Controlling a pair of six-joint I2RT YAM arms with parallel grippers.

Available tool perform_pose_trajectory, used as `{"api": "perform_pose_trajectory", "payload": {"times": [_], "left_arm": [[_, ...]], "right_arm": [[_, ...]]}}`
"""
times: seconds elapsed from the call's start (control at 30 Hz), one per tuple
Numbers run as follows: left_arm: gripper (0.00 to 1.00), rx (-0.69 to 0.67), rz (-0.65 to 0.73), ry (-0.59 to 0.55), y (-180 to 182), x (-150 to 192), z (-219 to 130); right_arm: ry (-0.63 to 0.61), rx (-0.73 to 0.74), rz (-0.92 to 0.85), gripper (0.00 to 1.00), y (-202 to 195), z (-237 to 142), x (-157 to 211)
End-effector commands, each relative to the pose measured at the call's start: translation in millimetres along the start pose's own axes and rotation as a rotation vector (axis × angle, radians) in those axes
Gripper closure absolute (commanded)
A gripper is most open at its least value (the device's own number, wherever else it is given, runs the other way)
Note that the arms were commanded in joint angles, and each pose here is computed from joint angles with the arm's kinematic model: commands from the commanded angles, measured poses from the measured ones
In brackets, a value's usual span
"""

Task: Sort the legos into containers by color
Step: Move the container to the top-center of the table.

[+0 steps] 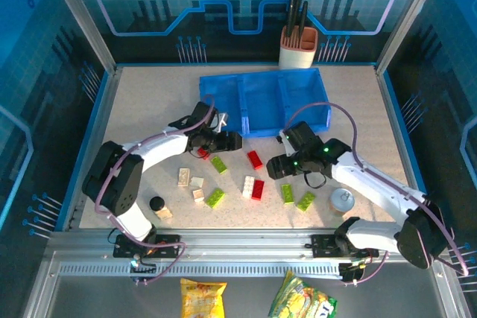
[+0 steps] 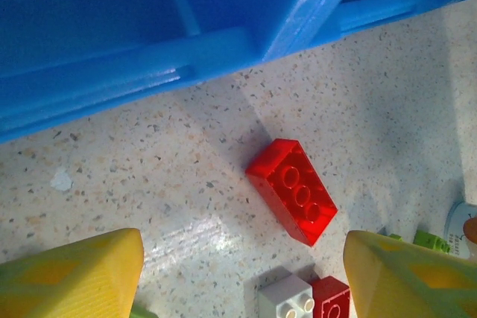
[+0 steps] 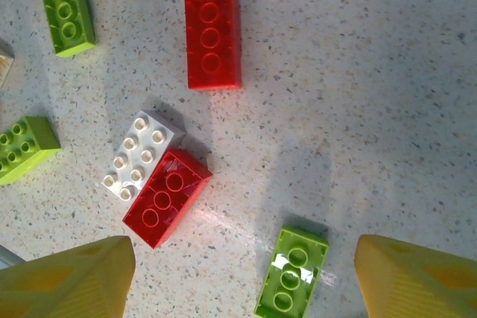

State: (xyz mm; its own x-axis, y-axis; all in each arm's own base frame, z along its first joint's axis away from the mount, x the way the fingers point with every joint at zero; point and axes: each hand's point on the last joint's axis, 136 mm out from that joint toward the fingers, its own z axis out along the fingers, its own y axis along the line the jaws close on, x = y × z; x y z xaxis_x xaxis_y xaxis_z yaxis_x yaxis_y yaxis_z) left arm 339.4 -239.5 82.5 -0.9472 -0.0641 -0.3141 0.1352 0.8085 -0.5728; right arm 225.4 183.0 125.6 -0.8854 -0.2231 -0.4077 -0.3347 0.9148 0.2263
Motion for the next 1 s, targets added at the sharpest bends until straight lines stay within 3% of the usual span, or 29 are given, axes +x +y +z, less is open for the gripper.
{"api": "perform_pose_trajectory", "payload": {"times": [0.0,0.3,0.6,0.97], "left_arm": [[0.27,-0.025,0.016,0.013,-0.4,-6.1,5.8],[0.27,-0.122,0.033,-0.045,12.1,-27.1,9.0],[0.27,-0.156,0.067,-0.051,15.3,-38.2,14.6],[0.27,-0.188,0.103,-0.061,17.1,-53.8,14.8]], "right_arm": [[0.043,0.056,0.044,0.22,-7.2,-3.2,18.1],[0.088,0.093,0.071,0.24,1.3,-2.5,36.7],[0.14,0.179,0.148,0.35,16.9,13.9,49.0],[0.077,0.191,0.047,0.36,43.8,52.7,14.1]]}}
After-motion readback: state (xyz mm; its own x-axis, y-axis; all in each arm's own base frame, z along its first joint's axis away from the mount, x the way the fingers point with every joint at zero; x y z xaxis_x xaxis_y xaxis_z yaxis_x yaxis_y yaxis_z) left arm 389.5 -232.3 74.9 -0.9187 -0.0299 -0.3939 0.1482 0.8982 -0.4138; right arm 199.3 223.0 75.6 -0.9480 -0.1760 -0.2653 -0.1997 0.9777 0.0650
